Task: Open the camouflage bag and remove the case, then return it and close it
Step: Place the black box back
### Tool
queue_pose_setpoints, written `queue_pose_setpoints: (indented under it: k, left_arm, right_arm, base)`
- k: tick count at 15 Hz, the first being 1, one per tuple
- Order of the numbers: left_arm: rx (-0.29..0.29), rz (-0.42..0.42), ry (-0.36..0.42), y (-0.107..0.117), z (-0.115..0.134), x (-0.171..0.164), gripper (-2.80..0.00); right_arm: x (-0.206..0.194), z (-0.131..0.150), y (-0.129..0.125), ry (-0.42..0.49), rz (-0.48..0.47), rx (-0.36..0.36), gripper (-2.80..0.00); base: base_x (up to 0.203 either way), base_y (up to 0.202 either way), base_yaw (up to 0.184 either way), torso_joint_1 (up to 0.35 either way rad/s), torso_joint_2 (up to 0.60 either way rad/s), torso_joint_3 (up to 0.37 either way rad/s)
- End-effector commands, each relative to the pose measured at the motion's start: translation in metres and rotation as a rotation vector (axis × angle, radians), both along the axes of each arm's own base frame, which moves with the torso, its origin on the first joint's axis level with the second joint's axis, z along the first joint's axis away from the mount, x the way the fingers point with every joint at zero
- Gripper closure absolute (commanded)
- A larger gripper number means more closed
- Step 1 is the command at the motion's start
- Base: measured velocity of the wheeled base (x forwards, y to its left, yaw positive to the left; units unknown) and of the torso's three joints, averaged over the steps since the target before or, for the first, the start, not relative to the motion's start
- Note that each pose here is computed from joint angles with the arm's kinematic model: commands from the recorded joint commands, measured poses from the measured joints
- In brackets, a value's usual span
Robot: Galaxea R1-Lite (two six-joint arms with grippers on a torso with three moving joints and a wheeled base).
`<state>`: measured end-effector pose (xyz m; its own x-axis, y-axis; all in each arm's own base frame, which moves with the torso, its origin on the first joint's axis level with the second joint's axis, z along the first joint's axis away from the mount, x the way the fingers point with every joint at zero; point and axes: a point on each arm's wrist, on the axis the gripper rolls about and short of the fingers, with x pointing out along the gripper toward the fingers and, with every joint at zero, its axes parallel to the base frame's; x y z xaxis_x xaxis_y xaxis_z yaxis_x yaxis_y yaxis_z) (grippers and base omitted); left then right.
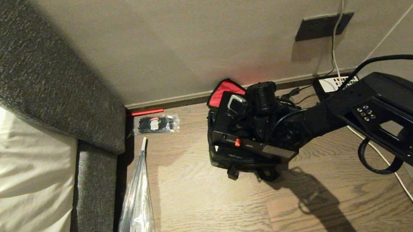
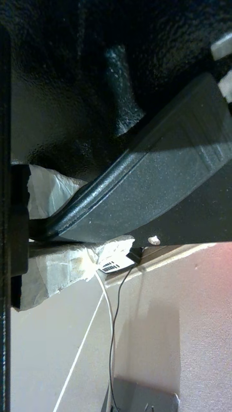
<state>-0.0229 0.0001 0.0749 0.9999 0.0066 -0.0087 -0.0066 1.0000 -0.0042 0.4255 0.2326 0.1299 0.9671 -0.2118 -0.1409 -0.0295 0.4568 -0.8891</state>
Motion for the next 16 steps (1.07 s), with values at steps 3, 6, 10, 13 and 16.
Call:
queue_pose_setpoints:
  k: [3,6,10,13,16]
  left_arm:
    - [0.0,0.001,-0.001,0.0,0.0,0.0,0.0]
    - [0.0,0.001,-0.001,0.0,0.0,0.0,0.0]
    - [0.0,0.0,-0.001,0.0,0.0,0.0,0.0]
    - [0.0,0.001,0.0,0.0,0.0,0.0,0.0]
    - [0.0,0.001,-0.001,0.0,0.0,0.0,0.0]
  right_arm:
    - [0.003,0.01,0.0,-0.022,-0.004,0.005,0.0]
    - [-0.001,0.021,-0.003,-0.022,-0.006,0.007,0.0]
    - [-0.002,0.03,-0.004,-0.034,-0.007,0.015,0.0]
    - [0.002,0.029,-0.005,-0.043,-0.012,0.022,0.0]
    - [0.008,0.023,-0.004,-0.042,-0.017,0.024,0.0]
  base:
    - [0.0,0.0,0.0,0.0,0.0,0.0]
    - [0.0,0.0,0.0,0.0,0.0,0.0]
    - [0.0,0.0,0.0,0.0,0.0,0.0]
    - [0.0,0.0,0.0,0.0,0.0,0.0]
    - [0.0,0.0,0.0,0.0,0.0,0.0]
